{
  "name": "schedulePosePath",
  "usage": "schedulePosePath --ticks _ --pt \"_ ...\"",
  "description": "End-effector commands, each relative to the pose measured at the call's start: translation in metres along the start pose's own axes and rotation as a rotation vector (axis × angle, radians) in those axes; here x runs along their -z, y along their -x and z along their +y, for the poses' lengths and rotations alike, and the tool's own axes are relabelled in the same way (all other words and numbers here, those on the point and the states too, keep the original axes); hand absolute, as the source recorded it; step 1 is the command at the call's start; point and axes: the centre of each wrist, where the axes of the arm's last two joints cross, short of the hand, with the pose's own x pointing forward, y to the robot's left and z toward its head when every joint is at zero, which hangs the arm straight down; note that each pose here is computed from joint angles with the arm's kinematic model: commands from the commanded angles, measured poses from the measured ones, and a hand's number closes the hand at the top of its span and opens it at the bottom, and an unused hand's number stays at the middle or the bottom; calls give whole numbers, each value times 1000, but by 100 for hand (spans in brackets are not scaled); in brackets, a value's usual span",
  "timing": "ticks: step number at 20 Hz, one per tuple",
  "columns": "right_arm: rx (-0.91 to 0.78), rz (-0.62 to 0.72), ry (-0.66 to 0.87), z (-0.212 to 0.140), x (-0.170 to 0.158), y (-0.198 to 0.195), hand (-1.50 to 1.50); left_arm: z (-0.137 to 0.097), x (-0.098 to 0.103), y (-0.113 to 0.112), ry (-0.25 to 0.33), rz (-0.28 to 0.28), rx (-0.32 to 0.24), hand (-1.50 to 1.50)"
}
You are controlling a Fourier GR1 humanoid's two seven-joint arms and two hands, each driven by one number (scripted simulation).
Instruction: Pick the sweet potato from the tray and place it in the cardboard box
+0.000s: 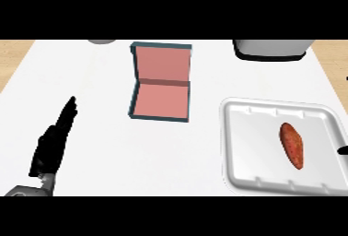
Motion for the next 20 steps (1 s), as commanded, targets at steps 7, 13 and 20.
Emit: schedulePosePath --ticks 7,13,20 --pt "-247 170 -399 20 29 -55 -150 -5 7 -5 6 9 12 0" --pt "-275 247 -396 62 20 -41 -150 -3 11 4 -4 7 8 0" --pt "-302 302 -386 69 0 -65 -150 14 -13 -7 -18 13 -5 0"
